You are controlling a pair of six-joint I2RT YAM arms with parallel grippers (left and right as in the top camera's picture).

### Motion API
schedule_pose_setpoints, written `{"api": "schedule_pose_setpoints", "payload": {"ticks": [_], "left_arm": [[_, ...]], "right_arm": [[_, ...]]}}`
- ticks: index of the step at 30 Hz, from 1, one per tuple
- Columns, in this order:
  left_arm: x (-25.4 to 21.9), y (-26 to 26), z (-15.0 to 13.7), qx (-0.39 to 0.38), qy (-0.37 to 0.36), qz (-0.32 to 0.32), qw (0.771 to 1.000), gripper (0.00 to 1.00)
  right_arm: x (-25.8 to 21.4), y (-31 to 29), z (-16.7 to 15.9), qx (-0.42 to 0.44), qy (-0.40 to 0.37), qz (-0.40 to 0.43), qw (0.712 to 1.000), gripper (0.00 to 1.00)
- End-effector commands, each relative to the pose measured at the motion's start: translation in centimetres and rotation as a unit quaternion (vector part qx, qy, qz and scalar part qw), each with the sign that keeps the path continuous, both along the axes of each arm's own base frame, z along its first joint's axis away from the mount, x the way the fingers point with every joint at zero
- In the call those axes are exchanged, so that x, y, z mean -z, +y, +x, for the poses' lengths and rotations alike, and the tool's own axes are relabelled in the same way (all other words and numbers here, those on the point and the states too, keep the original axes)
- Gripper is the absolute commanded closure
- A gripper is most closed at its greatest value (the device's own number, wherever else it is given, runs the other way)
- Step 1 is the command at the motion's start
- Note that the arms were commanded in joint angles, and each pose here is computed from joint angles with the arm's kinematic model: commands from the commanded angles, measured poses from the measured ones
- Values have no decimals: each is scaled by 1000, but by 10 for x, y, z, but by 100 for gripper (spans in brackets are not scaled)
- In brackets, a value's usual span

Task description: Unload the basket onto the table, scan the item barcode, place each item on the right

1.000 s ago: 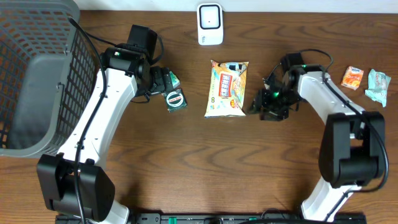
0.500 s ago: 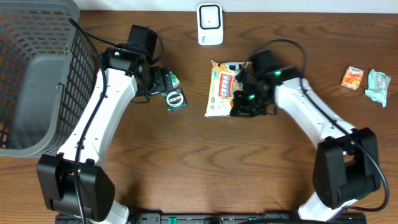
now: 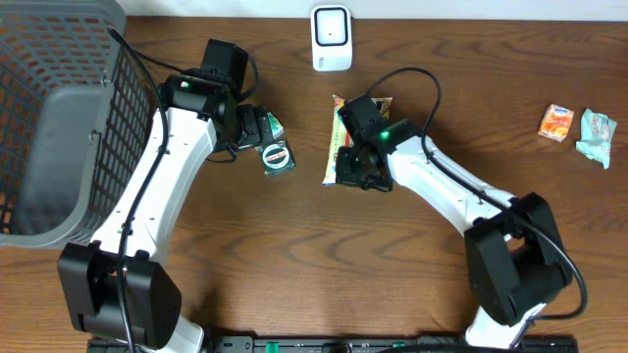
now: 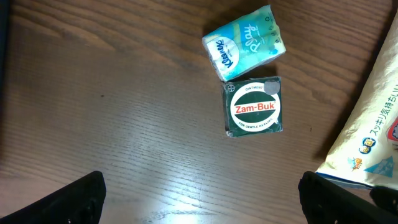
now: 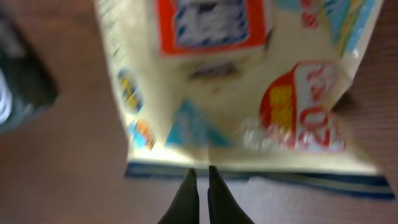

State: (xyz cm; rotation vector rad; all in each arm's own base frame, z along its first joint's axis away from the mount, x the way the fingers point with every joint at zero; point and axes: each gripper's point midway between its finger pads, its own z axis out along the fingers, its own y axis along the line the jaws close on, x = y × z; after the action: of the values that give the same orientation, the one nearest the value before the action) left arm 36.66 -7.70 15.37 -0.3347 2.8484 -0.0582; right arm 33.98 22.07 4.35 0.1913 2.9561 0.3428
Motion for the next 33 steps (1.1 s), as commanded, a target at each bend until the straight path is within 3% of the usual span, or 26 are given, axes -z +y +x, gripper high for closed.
{"api": "schedule_pose_setpoints", "payload": {"ticks": [1,8,15,22,27,30,33], "left_arm": [[-3,3,2,0,-4,5,1000,2],[-3,3,2,0,-4,5,1000,2],[-3,3,2,0,-4,5,1000,2],[-3,3,2,0,-4,5,1000,2],[-3,3,2,0,-4,5,1000,2],[-3,3,2,0,-4,5,1000,2],[-3,3,2,0,-4,5,1000,2]], "right_arm": [[9,-3,17,49,-17,-13,999,99],[16,-9,19,53,-19,-34,998,99],[20,-71,6,113,-1,-156,981,99],[2,-128,35,146,-24,-195,970,99],[-26,-84,47,34,8,0,999,99],[-52,-26,39,-64,14,160,985,99],[-66,10,29,-170,-18,216,961,99]]}}
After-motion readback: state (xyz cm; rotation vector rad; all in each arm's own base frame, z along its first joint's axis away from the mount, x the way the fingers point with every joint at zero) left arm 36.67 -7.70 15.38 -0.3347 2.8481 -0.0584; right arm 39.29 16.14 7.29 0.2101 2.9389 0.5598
